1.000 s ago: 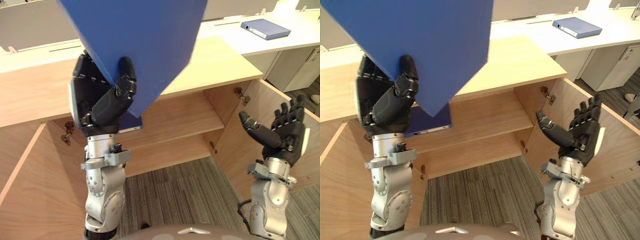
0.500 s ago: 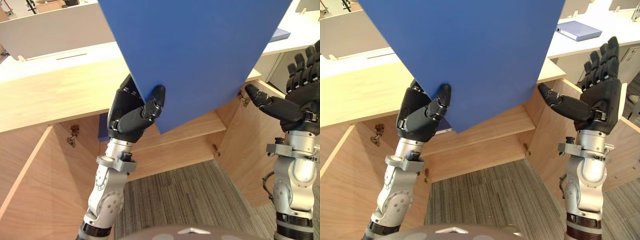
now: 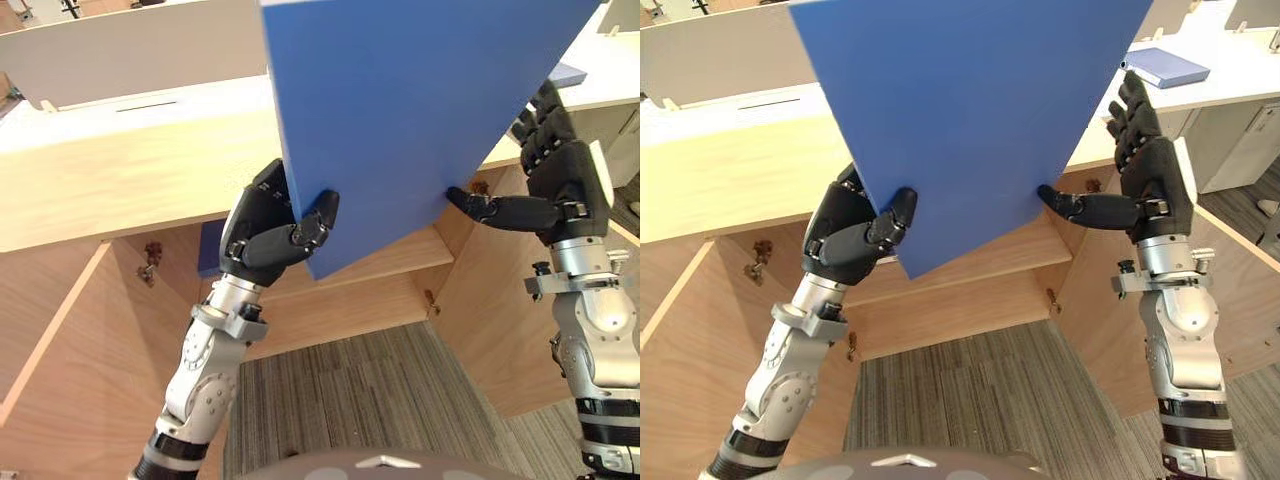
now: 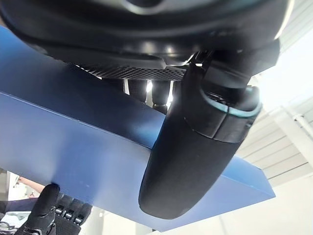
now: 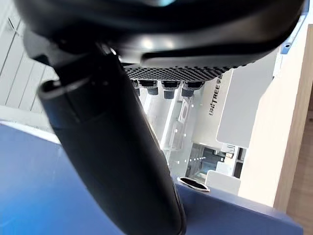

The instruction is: Walk over to the cabinet, pick up the folder, carry it to the office cabinet, place the folder inside the office cabinet, then close the office cabinet door

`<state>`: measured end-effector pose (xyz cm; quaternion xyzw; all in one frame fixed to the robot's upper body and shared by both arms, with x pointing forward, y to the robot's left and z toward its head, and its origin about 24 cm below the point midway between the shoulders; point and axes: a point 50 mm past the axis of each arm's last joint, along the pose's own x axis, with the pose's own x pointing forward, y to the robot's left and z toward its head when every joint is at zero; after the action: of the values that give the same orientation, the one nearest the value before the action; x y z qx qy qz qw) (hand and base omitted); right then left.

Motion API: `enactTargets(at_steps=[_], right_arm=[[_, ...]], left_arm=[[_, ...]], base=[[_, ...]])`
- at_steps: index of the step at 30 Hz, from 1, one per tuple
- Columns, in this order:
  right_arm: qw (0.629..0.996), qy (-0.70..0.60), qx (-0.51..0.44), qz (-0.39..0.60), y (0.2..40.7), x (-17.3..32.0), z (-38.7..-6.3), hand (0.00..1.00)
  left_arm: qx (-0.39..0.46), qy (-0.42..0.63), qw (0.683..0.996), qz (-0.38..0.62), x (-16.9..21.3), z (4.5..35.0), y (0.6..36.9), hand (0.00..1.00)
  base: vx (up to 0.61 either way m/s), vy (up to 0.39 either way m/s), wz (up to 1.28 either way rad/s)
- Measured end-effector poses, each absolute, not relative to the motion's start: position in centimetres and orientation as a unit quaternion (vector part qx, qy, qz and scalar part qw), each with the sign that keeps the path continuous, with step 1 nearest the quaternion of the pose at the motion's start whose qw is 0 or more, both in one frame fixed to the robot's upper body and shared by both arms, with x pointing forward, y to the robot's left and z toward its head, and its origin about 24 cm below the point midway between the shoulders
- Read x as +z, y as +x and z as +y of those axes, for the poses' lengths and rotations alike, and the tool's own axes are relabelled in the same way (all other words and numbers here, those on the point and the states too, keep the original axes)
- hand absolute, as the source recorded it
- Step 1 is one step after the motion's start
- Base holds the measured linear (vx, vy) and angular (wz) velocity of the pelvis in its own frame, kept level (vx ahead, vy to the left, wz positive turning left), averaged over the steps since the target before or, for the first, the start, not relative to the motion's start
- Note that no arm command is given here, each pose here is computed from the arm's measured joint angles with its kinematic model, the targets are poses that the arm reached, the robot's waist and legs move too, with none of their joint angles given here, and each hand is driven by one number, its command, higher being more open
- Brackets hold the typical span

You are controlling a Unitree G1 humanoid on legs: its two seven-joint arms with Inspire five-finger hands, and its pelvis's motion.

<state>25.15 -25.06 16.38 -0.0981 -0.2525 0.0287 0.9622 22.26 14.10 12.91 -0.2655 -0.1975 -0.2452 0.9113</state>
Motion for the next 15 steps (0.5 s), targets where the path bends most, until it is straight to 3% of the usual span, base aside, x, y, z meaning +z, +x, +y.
enactTargets(at_steps=[11, 15], right_arm=[[0.972, -0.127, 0.051, -0.192, 26.1, 14.0, -24.3, 1.0], [0.974, -0.13, 0.041, -0.182, 26.3, 13.5, -24.5, 1.0]], left_arm=[[-0.239, -0.194, 0.932, -0.191, 12.2, 14.1, 23.2, 0.0], [-0.2, -0.151, 0.946, -0.205, 12.6, 15.4, 23.5, 0.0]], base=[[-0.03, 0.012, 0.0], [-0.01, 0.005, 0.02]])
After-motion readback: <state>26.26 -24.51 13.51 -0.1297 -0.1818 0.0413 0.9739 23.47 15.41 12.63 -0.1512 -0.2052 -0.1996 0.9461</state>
